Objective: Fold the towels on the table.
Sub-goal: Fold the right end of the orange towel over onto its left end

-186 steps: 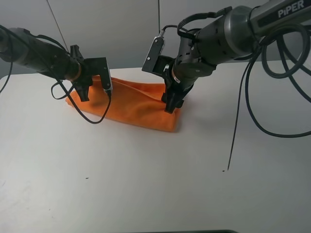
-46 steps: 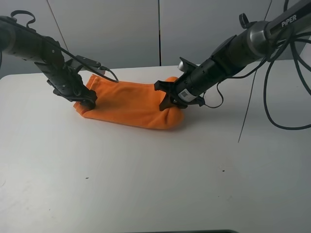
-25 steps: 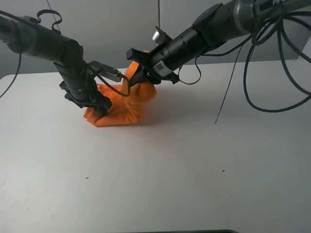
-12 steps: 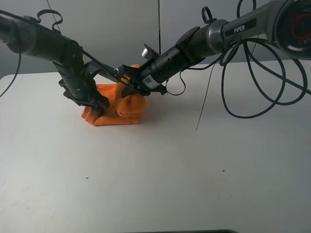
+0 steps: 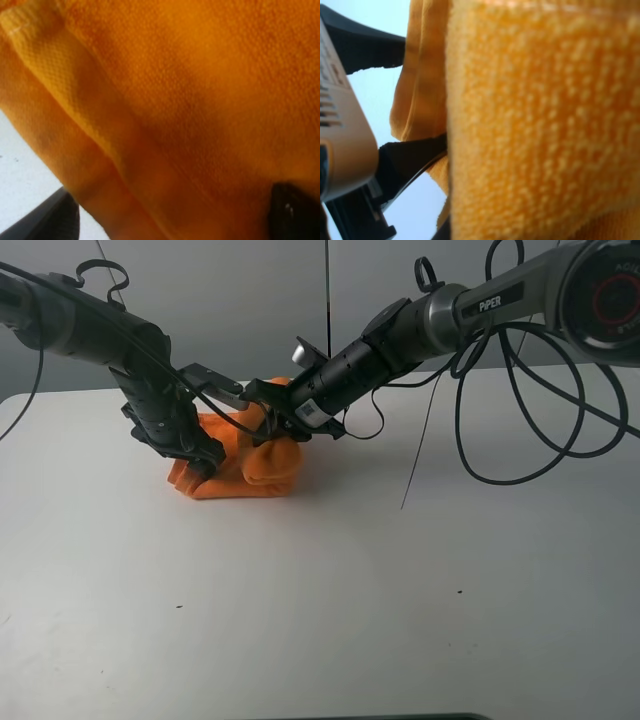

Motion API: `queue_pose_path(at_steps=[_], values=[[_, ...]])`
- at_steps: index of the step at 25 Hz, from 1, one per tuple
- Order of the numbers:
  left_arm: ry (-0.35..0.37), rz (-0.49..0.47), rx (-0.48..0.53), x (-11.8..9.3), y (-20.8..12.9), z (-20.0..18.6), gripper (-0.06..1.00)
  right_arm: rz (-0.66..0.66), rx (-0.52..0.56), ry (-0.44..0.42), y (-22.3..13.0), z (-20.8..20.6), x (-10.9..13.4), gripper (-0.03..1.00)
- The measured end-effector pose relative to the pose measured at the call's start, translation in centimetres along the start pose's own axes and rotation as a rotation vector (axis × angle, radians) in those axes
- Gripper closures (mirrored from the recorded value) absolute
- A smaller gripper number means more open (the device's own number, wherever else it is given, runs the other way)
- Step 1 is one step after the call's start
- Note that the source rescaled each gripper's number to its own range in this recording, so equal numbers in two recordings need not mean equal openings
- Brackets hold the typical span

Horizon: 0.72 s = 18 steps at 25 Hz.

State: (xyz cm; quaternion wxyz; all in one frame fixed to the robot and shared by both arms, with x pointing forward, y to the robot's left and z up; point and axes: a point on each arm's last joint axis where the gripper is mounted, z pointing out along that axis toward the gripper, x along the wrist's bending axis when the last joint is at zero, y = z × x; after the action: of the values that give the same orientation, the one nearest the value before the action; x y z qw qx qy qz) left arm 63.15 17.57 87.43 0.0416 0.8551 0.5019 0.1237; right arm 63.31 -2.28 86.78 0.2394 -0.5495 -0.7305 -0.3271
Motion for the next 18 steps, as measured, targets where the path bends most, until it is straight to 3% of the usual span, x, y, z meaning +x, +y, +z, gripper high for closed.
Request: queue_pose_path(at_steps=[18], values=[[0.03, -0.004, -0.06, 1.0, 0.5, -3.6, -0.04, -0.008, 0.006, -0.006, -0.1, 0.0, -0.1, 0.87]])
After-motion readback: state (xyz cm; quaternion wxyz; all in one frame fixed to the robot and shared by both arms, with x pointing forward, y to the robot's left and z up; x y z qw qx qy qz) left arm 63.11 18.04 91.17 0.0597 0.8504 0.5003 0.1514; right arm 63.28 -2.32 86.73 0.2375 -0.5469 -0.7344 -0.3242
